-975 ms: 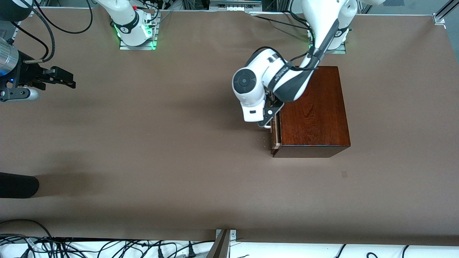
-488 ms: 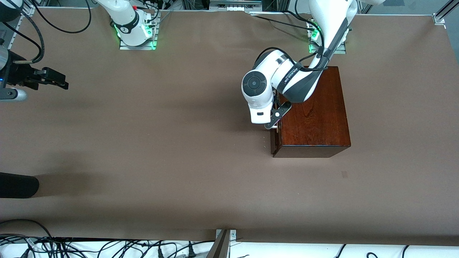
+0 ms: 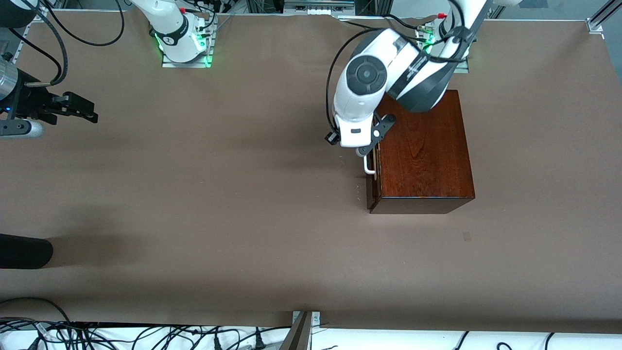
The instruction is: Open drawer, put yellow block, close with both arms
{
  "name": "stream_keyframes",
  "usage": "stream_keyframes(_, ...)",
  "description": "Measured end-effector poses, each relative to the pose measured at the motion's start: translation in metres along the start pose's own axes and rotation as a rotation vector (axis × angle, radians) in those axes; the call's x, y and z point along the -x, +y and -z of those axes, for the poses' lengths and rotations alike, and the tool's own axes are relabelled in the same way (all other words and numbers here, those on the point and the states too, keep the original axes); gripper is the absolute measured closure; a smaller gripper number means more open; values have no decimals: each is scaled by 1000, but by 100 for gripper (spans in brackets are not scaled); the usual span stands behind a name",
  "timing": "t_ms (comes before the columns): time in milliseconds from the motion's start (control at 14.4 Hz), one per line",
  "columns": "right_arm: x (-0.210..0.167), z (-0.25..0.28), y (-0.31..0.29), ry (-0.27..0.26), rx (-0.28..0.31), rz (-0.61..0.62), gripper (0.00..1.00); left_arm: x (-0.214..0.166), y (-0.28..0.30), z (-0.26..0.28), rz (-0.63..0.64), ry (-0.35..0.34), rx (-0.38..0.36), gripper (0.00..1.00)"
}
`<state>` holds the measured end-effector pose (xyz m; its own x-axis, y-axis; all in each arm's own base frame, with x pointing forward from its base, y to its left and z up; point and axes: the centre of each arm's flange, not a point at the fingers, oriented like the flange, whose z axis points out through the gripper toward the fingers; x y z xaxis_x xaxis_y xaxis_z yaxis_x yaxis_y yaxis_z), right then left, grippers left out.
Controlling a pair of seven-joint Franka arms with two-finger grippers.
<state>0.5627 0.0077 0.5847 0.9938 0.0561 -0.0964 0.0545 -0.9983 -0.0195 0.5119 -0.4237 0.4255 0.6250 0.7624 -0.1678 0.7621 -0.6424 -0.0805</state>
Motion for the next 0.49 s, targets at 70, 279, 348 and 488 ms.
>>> stream_keyframes(70, 0, 0, -2, 1, 0, 4, 0, 0, -2, 14, -26, 3, 21, 39)
stream_keyframes(279, 0, 0, -4, 3, 5, 9, 0, -30, -19, 65, -112, 19, 83, 8)
stream_keyframes(348, 0, 0, -4, 3, 16, 11, 0, -47, -29, 82, -131, 24, 88, 1)
stream_keyframes(488, -1, 0, -5, 2, 27, 10, 0, -77, -53, 115, -199, 33, 83, 0)
